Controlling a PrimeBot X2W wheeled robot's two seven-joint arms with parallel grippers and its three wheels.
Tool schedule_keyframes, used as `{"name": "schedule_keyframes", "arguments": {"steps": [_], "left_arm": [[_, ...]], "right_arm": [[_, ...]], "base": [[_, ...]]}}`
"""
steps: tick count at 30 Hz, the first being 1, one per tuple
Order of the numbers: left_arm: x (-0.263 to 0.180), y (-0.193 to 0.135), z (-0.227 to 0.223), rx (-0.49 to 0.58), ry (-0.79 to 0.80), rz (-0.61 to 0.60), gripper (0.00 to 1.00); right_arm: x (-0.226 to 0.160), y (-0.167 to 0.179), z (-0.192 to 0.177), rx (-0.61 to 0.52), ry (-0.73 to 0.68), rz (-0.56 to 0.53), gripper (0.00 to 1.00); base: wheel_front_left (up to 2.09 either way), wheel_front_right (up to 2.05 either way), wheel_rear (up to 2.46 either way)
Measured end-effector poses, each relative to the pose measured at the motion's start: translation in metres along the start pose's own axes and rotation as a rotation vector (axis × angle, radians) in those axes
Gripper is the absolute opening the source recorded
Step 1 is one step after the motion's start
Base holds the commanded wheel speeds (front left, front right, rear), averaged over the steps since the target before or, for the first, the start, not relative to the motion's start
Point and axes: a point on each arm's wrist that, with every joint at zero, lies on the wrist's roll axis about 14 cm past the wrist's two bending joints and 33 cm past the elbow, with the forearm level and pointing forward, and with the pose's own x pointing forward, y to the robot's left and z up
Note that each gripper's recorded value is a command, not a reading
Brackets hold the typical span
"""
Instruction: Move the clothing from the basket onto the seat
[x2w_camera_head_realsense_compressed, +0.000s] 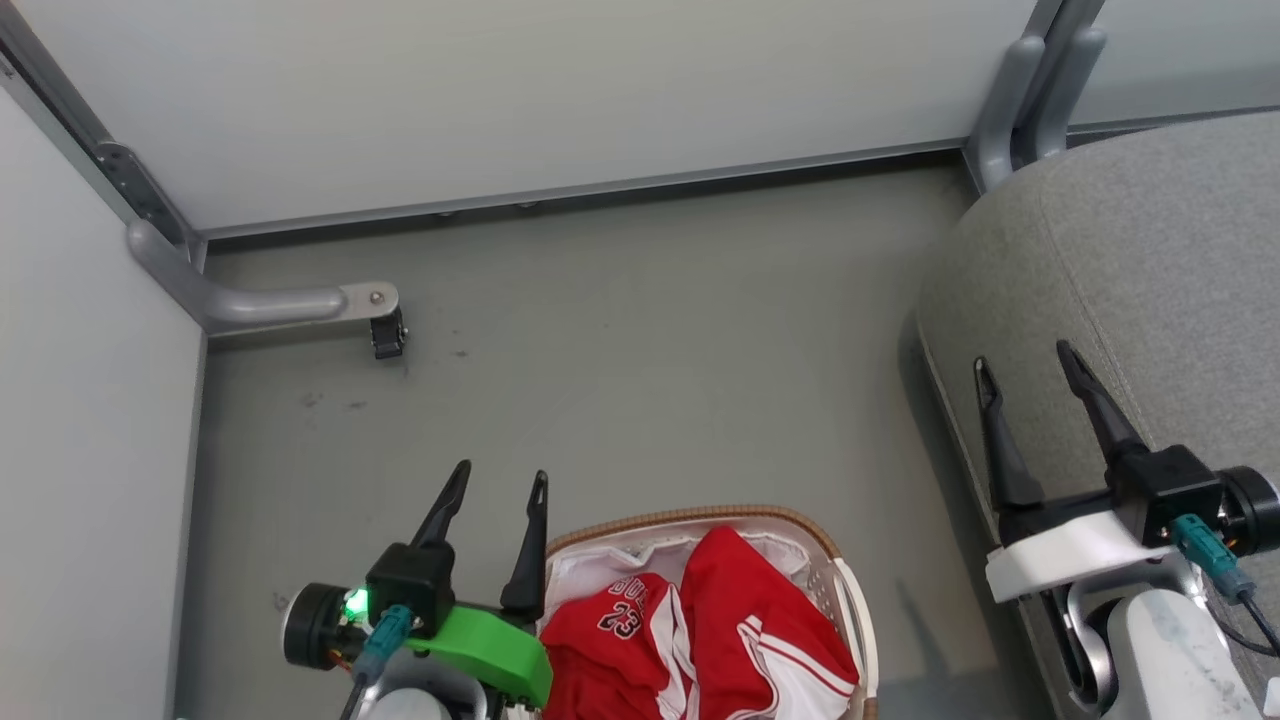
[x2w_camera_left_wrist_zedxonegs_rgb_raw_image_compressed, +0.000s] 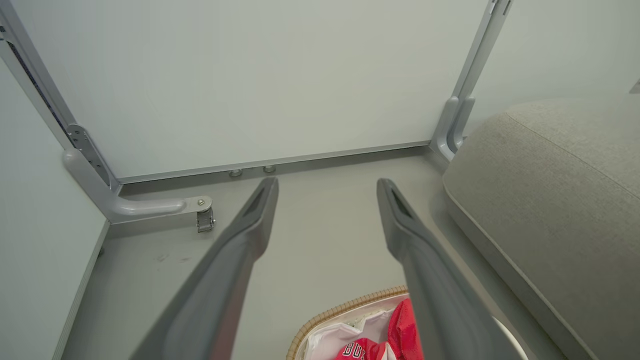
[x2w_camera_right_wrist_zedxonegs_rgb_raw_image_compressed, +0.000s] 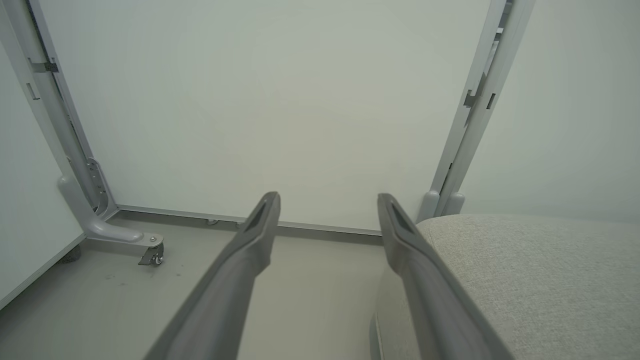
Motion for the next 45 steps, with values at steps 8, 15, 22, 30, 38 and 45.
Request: {"name": "schedule_keyframes", "arguments": {"steps": [8, 15, 22, 30, 38, 45], "left_arm": [[0.043, -0.034, -0.038, 0.057, 0.114, -0.177, 1.00], [0.068, -0.058, -0.102, 0.119, 0.276, -0.343, 1.00], [0.066, -0.077, -0.182, 0.172, 0.482, -0.513, 1.00], [0.056, -0.090, -0.251, 0.162, 0.653, -0.623, 1.00], [0.073, -0.089, -0.299, 0.144, 0.723, -0.585, 1.00], [0.071, -0.098, -0.323, 0.134, 0.767, -0.616, 1.00]], "right_arm": [[0.033, -0.030, -0.011, -0.019, -0.011, -0.072, 1.00], [0.057, -0.047, -0.036, -0.017, 0.011, -0.107, 1.00], [0.066, -0.068, -0.076, 0.000, 0.076, -0.156, 1.00], [0.065, -0.087, -0.116, 0.017, 0.149, -0.201, 1.00], [0.047, -0.104, -0.150, 0.017, 0.245, -0.246, 1.00], [0.035, -0.114, -0.160, -0.004, 0.292, -0.270, 1.00]], "base": [[0.00, 0.00, 0.00], [0.00, 0.00, 0.00], [0.00, 0.00, 0.00], [0.00, 0.00, 0.00], [0.00, 0.00, 0.00], [0.00, 0.00, 0.00]]}}
